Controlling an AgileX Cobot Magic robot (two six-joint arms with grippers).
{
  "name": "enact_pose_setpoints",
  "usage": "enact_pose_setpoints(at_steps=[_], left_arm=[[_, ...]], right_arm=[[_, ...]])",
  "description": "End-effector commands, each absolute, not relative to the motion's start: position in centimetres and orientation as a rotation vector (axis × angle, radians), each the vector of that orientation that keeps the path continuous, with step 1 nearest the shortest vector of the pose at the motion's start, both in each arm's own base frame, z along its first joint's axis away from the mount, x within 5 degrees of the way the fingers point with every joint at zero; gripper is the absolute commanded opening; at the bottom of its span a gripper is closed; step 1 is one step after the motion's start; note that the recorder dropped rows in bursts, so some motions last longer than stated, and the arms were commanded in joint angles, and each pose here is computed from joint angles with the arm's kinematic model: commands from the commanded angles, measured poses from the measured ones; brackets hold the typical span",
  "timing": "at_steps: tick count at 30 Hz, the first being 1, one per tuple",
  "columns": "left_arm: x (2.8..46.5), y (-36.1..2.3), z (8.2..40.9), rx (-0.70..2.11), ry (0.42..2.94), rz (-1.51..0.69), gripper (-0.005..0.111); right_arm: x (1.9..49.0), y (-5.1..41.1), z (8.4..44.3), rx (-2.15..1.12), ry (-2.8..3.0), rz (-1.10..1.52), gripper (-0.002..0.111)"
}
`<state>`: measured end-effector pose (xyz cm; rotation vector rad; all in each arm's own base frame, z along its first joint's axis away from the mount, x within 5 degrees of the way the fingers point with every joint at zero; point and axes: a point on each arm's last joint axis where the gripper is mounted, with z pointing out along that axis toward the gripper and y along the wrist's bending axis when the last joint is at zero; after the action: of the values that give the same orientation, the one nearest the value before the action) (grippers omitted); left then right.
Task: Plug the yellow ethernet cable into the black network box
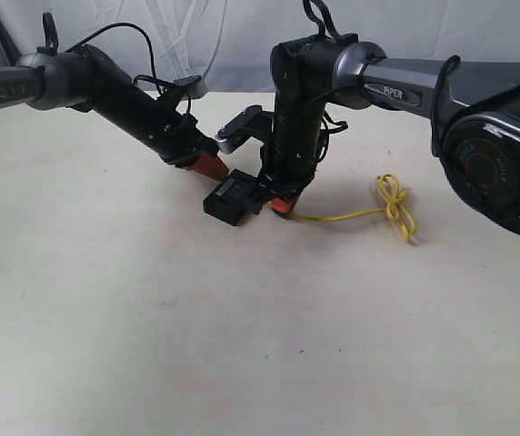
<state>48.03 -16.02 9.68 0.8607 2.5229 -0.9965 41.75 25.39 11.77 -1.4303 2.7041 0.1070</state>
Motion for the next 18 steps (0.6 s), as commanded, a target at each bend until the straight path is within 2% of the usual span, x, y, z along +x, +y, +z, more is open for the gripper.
enact_pose_setpoints(at_steps=[1, 6, 7, 10, 14, 16, 18], left_arm=[[47.7, -17.3, 9.7, 0.901, 2.470, -1.051, 0.000], [47.7, -17.3, 9.9, 0.896, 2.445, -1.073, 0.000], [47.7, -17.3, 9.9, 0.907, 2.438, -1.070, 0.000], [47.7, -17.2, 9.9, 0.995, 2.383, -1.048, 0.000], [48.3, -16.0, 9.9, 0.839, 2.456, -1.063, 0.000], [48.4, -15.4, 9.9, 0.935, 2.397, -1.029, 0.000], [48.3, -14.6, 9.9, 1.177, 2.234, -0.977, 0.000]], right_arm=[[41.9, 26.1, 12.0, -1.425, 2.645, 0.174, -0.001], [42.4, 24.4, 14.5, -1.501, 2.587, 0.141, -0.001], [42.5, 23.5, 14.6, -1.592, 2.574, 0.153, -0.001], [42.9, 22.2, 14.3, -1.579, 2.607, 0.179, -0.001], [42.9, 21.9, 14.5, -1.562, 2.629, 0.209, -0.001], [42.7, 22.0, 14.5, -1.557, 2.641, 0.249, -0.001], [42.5, 22.4, 14.6, -1.535, 2.650, 0.320, -0.001]])
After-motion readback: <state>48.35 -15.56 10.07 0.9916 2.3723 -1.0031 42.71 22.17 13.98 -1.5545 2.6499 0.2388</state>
